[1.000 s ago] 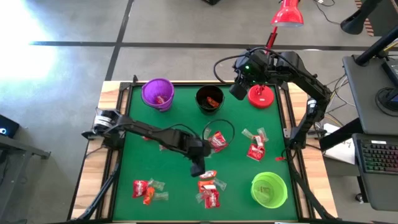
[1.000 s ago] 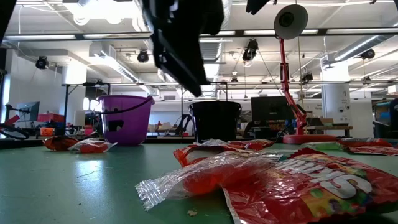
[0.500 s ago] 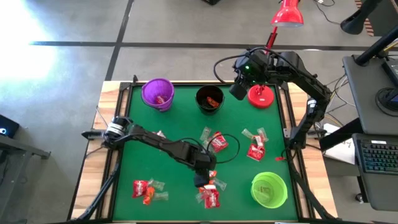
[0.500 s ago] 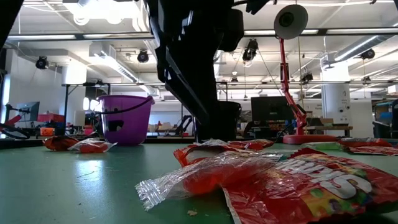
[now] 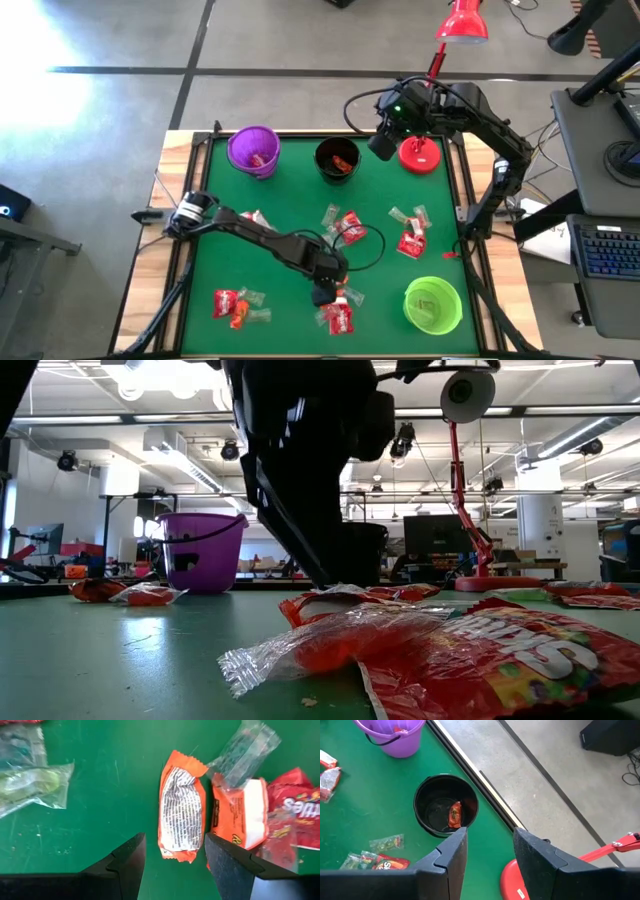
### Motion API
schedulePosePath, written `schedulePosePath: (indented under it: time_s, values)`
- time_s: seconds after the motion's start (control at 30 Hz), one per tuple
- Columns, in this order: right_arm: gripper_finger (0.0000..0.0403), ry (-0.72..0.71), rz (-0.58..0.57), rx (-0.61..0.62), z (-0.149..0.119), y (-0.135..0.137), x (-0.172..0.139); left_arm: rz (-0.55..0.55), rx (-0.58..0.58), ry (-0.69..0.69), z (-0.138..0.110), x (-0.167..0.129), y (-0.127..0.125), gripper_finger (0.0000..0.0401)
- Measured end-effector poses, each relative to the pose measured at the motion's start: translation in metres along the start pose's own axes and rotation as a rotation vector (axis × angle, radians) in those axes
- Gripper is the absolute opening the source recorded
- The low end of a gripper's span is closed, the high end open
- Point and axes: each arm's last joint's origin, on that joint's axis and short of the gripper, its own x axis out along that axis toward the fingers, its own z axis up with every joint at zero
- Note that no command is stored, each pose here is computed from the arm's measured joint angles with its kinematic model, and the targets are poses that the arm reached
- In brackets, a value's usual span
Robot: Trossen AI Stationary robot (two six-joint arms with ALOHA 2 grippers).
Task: Sort candy
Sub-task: Put the orange candy into the black bucket
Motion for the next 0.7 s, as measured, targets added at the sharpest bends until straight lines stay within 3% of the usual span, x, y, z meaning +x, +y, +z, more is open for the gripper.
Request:
schedulePosePath:
  time_s: [0.4, 0.7]
  values:
    - [0.0153, 0.0, 0.0, -0.002, 0.0, 0.0, 0.0, -0.06, 0.005, 0.02, 0.0, 0.015, -0.002, 0.0188]
    - [0.0153, 0.0, 0.0, -0.002, 0.0, 0.0, 0.0, -0.029, 0.006, 0.024, -0.001, 0.027, 0.001, 0.0171]
